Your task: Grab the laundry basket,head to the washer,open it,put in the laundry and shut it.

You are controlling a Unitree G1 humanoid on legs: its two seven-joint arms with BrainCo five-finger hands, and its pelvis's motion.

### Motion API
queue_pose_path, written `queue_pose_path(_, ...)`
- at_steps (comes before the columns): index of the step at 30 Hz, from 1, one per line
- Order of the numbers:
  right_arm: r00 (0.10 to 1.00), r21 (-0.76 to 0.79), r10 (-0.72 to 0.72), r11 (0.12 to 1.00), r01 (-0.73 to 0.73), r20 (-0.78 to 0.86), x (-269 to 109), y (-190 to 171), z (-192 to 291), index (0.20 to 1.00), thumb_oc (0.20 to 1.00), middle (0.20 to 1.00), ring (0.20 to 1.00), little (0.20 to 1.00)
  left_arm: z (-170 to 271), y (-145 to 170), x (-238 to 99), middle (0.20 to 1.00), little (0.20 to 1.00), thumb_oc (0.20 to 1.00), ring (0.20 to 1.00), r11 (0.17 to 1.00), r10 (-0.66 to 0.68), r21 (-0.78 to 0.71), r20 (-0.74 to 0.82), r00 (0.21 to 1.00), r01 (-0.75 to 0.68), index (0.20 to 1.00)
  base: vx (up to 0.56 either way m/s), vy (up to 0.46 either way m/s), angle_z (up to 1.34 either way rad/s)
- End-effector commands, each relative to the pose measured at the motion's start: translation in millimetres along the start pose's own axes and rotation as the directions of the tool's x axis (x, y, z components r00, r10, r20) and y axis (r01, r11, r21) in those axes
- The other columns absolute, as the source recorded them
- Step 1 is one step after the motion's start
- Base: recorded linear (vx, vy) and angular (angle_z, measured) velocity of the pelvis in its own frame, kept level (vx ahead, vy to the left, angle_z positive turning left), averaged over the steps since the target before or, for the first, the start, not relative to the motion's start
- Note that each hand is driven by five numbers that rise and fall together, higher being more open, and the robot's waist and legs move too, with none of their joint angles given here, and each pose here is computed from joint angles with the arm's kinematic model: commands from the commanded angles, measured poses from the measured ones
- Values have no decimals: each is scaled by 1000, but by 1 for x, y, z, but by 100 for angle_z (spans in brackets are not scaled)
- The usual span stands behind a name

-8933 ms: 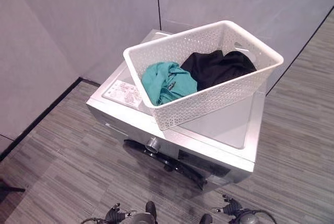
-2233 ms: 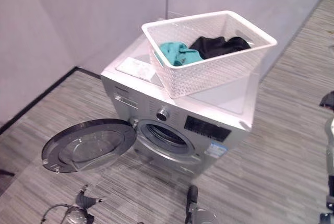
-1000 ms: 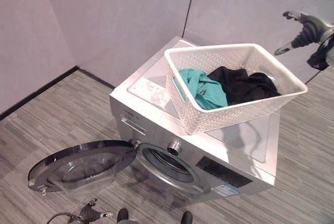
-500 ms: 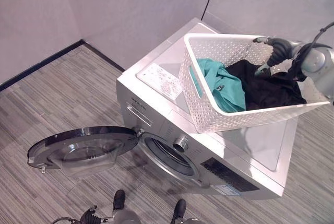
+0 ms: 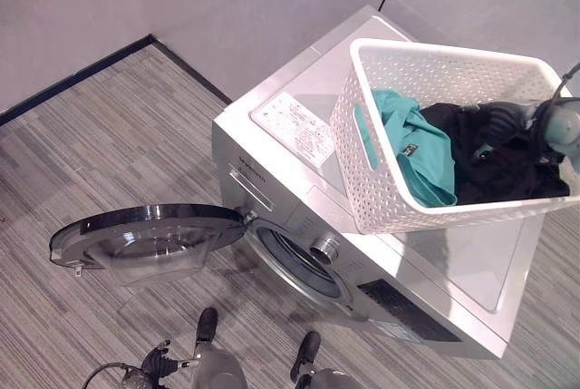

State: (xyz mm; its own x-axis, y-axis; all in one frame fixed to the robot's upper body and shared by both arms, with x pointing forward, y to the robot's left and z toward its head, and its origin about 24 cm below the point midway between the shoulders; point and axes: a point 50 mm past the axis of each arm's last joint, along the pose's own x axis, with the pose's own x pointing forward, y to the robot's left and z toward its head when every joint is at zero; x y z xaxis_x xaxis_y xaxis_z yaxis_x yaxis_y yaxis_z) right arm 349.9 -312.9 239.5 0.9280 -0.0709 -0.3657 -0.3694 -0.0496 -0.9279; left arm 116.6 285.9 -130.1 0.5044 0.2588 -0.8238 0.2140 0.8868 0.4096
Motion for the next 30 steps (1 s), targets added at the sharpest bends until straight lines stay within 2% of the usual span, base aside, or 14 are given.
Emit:
queue_pose_path(1, 998, -7, 19, 1000, -19, -59, -12, -1, -19, 1000, 1000, 1000, 1000, 1000, 18, 1, 4, 1000, 1000, 1000, 1000, 1000, -27, 17, 60, 998, 27, 1000, -18, -8, -4)
queue_pose_path(6, 994, 28, 94, 995, -92, -62, 1, 29, -19, 1000, 1000, 1000, 1000, 1000, 49, -1, 5, 1000, 1000, 1000, 1000, 998, -49, 42, 178, 983, 43, 1000, -39, -17, -6)
queue_pose_path(13, 970, 53, 239, 969, -242, 50, 7, 74, 2, 1000, 1000, 1000, 1000, 1000, 47, -4, 6, 1000, 1000, 1000, 1000, 998, -58, 39, 163, 985, 52, 1000, -12, -6, -2)
queue_pose_path(14, 970, 53, 239, 969, -242, 50, 7, 74, 2, 875, 875, 875, 875, 875, 47, -4, 6, 1000, 1000, 1000, 1000, 998, -58, 40, 163, 985, 52, 1000, -9, -4, 3)
queue_pose_path(15, 967, 50, 247, 967, -251, 65, 7, 77, 5, 592, 592, 592, 592, 592, 45, -5, 6, 1000, 1000, 1000, 1000, 998, -58, 37, 153, 987, 53, 1000, 0, 0, 0)
queue_pose_path(16, 965, 52, 248, 966, -253, 89, 7, 79, 10, 369, 369, 369, 369, 369, 41, -5, 6, 1000, 1000, 1000, 1000, 998, -55, 26, 139, 989, 52, 1000, 0, 0, 0)
queue_pose_path(18, 966, 52, 241, 968, -247, 98, 6, 78, 11, 200, 200, 200, 200, 200, 39, -5, 6, 1000, 1000, 1000, 1000, 999, -52, 21, 130, 990, 50, 1000, 0, 0, 0)
queue_pose_path(25, 955, 95, 209, 968, -232, 210, -2, 71, 26, 200, 200, 200, 200, 200, 39, -6, 6, 1000, 1000, 1000, 1000, 998, -50, 35, 131, 990, 46, 1000, 3, 2, 1)
queue_pose_path(28, 949, 133, 144, 973, -187, 279, -11, 57, 34, 200, 200, 200, 200, 200, 39, -6, 6, 1000, 1000, 1000, 1000, 998, -49, 49, 136, 989, 42, 1000, 15, 9, 4)
queue_pose_path(30, 951, 222, 12, 971, -85, 310, -21, 38, 31, 200, 200, 200, 200, 200, 38, -7, 5, 1000, 1000, 1000, 1000, 998, -49, 48, 141, 989, 43, 1000, 39, 12, -1)
